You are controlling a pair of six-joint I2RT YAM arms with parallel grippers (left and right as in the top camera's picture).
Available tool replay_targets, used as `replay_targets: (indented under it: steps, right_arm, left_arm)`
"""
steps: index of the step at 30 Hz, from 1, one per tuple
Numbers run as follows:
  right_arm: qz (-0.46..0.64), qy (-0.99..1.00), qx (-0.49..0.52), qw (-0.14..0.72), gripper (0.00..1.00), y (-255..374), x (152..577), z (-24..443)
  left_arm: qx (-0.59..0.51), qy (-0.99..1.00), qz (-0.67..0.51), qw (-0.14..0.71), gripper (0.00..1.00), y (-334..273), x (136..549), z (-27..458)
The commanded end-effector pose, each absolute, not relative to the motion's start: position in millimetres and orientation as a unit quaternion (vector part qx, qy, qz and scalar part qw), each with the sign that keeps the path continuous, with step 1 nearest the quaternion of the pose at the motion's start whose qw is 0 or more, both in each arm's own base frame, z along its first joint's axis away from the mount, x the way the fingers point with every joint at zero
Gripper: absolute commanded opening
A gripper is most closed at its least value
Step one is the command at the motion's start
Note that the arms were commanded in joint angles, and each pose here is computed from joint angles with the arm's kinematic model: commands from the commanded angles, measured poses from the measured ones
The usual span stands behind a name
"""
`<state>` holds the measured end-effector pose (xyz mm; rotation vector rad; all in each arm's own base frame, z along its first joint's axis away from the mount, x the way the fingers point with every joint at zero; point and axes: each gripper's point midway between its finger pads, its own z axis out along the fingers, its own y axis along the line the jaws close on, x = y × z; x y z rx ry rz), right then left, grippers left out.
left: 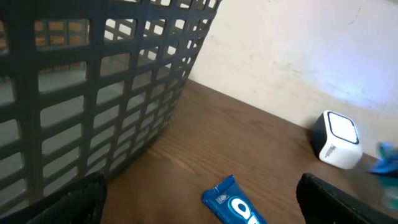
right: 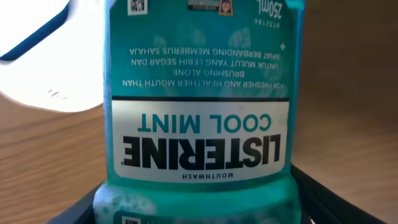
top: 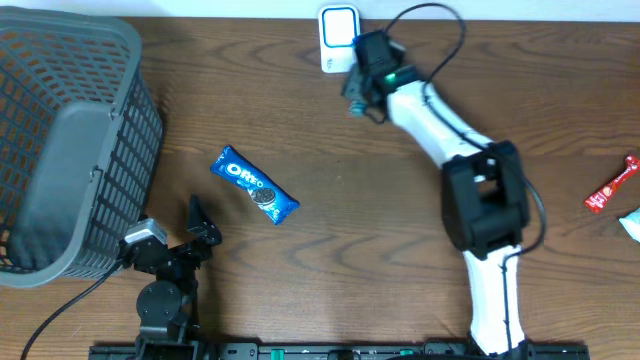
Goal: Scan the item barcode
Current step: 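Move the Listerine bottle to the right table edge and release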
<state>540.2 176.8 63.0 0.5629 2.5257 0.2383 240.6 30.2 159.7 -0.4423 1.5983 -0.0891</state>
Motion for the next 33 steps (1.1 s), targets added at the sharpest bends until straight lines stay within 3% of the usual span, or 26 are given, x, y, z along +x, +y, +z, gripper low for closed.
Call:
replay_targets:
  steps: [1,8,20,26,33]
  right_arm:
    - [0.077,0.907,0.254,0.326,0.35,120.9,548.4,149.3]
    - [-0.059,0.905,0.352,0.232,0.35,-14.9,501.7,122.4]
    - [-0.203,0.821,0.504,0.176,0.37,-240.0,418.7,103.9]
    - [-0.214,0.775,0.571,0.167,0.36,-307.3,373.2,69.9]
    - [-0.175,0.769,0.592,0.166,0.41,-337.8,344.9,35.4]
  left_arm:
    - [-0.195,0.725,-0.031,0.66,0.98,31.1,240.7,143.0]
    - [-0.195,0.725,-0.031,0.66,0.98,31.1,240.7,143.0]
    - [-0.195,0.725,-0.031,0.66,0.98,31.1,240.7,143.0]
    - [-0.195,0.725,-0.031,0.66,0.98,31.1,240.7,143.0]
    - [-0.195,0.725,-0.031,0.66,0.98,31.1,240.7,143.0]
